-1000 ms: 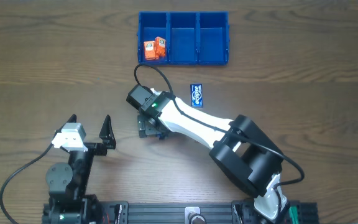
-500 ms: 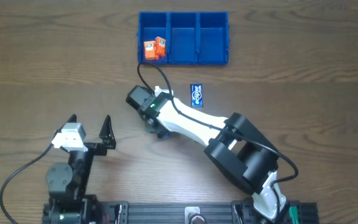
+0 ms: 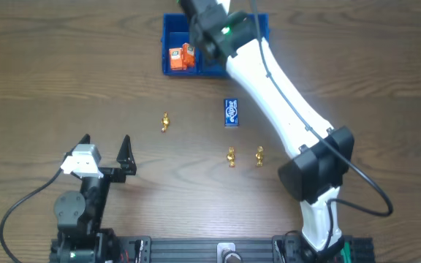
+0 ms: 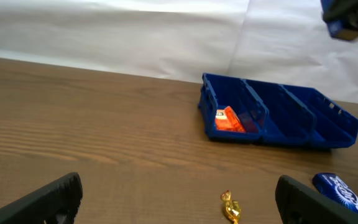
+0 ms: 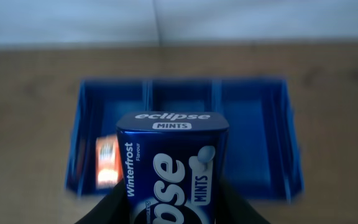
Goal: Sort Candies Into Trays
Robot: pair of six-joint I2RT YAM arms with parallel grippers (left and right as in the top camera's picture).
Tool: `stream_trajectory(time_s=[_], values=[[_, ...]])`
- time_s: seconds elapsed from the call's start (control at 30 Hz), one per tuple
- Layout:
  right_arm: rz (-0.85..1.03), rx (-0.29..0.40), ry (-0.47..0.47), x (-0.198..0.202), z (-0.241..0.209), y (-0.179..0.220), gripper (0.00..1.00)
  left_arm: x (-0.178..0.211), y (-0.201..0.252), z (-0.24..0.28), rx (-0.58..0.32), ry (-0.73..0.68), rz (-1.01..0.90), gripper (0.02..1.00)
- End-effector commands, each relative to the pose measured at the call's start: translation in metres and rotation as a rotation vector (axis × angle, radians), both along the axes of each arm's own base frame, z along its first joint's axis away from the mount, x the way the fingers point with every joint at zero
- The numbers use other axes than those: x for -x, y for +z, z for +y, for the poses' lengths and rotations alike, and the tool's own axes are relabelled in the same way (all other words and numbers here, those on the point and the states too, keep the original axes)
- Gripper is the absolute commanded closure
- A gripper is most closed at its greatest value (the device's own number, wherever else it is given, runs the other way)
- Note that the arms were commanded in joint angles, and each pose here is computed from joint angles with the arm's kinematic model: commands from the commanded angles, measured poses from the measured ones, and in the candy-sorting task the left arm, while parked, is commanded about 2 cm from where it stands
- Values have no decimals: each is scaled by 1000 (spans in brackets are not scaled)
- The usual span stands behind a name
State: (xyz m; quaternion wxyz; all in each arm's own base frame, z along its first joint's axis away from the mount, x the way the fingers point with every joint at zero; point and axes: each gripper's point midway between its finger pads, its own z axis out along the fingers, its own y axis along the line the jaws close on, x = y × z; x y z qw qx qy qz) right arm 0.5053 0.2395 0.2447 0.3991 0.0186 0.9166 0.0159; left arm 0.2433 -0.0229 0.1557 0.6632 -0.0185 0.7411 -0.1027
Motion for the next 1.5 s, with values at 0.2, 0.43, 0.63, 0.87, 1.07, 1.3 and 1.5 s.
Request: stream_trajectory(time_s=[0.2, 0.43, 0.63, 0.87, 1.07, 1.3, 1.5], values=[[96, 37, 39, -53, -9, -102, 700, 1, -17, 0, -10, -5, 46, 20], [121, 40, 43, -52, -7, -115, 362, 1, -17, 0, -10, -5, 46, 20], [155, 38, 71, -30, -7, -93, 180, 1, -17, 0, -10, -5, 46, 20], [289, 69, 84, 91, -34, -105, 154, 1, -17, 0, -10, -5, 46, 20], [502, 85, 53, 134, -37, -203, 145, 1, -17, 0, -10, -5, 46, 20], [620, 89, -13, 142, -46, -253, 207, 1, -17, 0, -10, -5, 46, 20], [625, 69, -12, 143, -43, -253, 665, 1, -17, 0, -10, -5, 46, 20]])
